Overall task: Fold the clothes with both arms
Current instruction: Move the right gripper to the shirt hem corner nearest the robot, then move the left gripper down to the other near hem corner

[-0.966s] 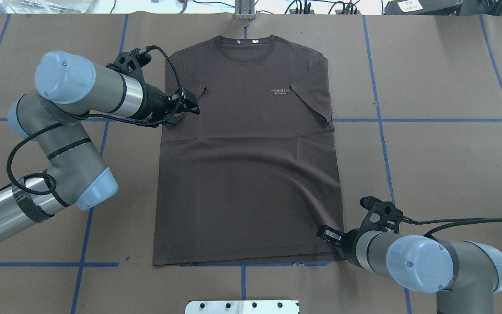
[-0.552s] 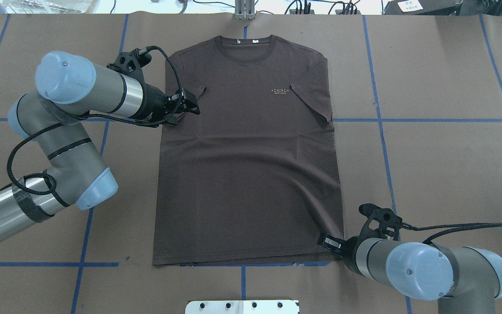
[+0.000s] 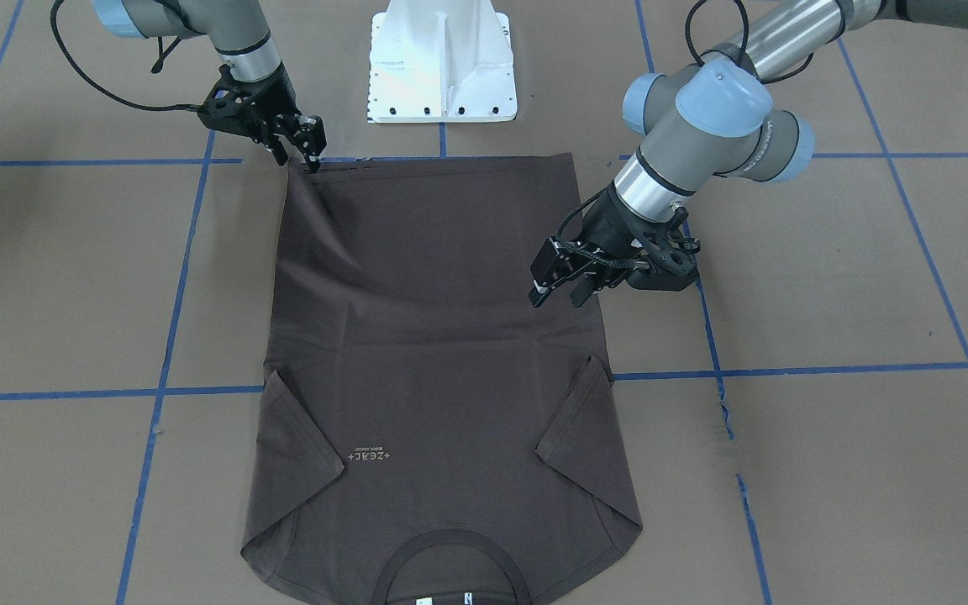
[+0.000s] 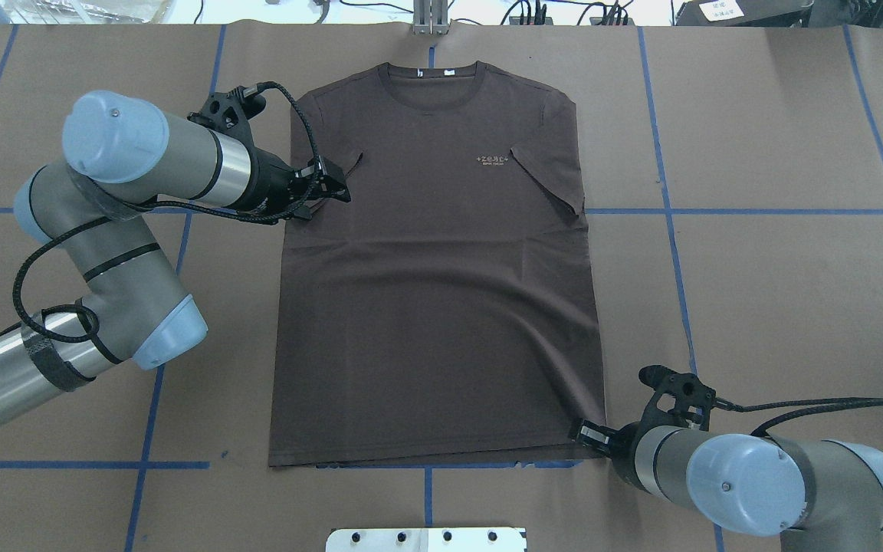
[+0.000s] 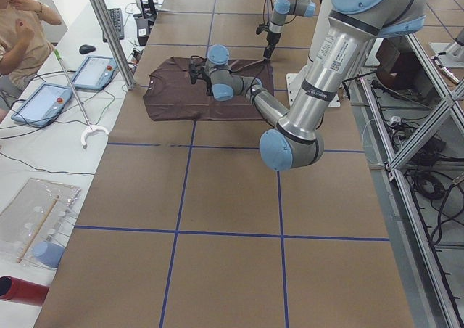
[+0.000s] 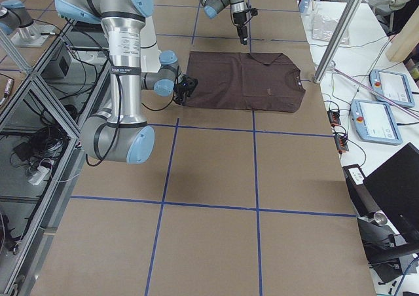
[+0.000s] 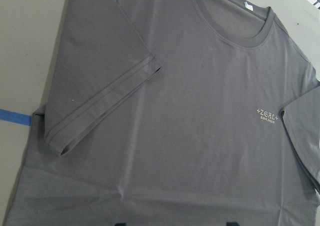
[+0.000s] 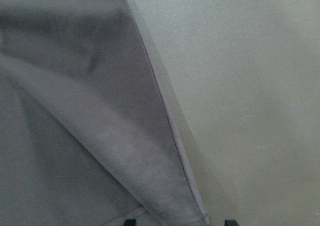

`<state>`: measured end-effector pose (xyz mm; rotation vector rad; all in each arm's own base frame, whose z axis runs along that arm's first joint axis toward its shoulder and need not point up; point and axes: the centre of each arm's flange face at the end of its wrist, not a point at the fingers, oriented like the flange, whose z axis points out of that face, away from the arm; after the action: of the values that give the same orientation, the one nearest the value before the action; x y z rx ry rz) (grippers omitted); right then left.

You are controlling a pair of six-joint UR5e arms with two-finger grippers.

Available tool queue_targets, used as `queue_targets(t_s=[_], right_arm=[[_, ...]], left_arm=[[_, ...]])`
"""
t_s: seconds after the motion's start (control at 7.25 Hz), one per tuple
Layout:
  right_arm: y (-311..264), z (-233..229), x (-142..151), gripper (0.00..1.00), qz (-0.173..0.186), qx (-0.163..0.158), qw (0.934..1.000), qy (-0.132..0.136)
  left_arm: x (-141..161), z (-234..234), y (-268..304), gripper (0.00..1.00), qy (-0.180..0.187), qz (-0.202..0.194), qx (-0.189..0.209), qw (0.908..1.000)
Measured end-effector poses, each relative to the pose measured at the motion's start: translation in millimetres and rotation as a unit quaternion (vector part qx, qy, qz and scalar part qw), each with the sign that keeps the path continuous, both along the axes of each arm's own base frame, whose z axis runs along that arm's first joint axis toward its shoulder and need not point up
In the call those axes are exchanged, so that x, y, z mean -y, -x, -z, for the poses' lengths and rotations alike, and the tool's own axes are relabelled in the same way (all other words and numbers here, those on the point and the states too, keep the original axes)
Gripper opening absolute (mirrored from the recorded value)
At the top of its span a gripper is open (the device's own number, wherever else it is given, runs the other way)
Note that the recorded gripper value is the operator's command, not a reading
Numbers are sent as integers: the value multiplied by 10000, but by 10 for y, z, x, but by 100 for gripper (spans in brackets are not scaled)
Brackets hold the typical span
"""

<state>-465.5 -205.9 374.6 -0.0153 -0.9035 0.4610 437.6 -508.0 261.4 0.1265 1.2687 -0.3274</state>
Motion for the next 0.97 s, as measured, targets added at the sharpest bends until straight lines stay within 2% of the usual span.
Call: queue_targets(t_s=[0.14, 0.28, 0.97], right_arm=[[-4, 0, -9, 4, 7, 0, 10000, 0], [-5, 3, -16, 0, 10, 3, 10000, 1], [-133, 37, -37, 0, 12, 31, 10000, -48]], left_arm=[[1, -3, -1, 73, 2, 0, 1, 10000], [1, -2, -2, 73, 1, 1, -2, 10000], [-35, -47, -23, 73, 57, -14, 34, 10000]])
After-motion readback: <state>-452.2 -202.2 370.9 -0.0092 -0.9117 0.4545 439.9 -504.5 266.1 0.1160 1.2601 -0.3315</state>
